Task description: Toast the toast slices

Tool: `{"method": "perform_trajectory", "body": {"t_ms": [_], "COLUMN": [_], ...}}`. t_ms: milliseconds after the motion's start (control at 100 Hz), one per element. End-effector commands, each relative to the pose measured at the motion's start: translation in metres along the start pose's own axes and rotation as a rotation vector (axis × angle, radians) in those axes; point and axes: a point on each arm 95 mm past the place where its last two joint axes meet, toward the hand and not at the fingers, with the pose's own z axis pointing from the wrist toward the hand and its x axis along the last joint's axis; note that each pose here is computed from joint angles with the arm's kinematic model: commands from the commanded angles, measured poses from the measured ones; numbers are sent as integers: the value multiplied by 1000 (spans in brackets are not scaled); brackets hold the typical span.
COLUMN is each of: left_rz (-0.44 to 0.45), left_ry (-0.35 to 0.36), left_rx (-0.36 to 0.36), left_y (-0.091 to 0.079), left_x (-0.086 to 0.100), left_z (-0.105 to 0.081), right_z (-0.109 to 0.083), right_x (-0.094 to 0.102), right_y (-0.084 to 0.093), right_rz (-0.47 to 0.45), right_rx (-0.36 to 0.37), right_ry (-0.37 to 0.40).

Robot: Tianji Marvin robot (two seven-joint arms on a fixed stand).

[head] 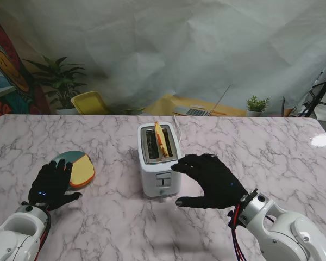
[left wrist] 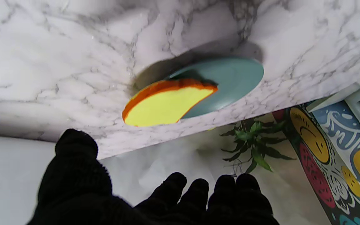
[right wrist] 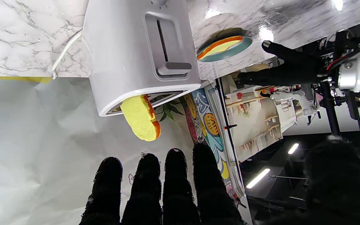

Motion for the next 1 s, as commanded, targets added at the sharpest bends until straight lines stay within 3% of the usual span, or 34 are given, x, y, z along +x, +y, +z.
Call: {"method": "perform_trajectory", "body": {"t_ms": [0,470,990], "left_rz": [-2,-36,-10], "left_ry": [-5,-56,-41], "left_rx": [-36,-72,-113], "left_y": [9,31,43], "left_x": [1,0,-1], "left_z": [3,21,42], "right_z": [-2,-5,-8], "right_x": [2,2,5], "right_y": [-2,-3,0], "right_rz": [5,9,11], "right_rx": [8,14,29], "right_ry": [-3,-11,1]}}
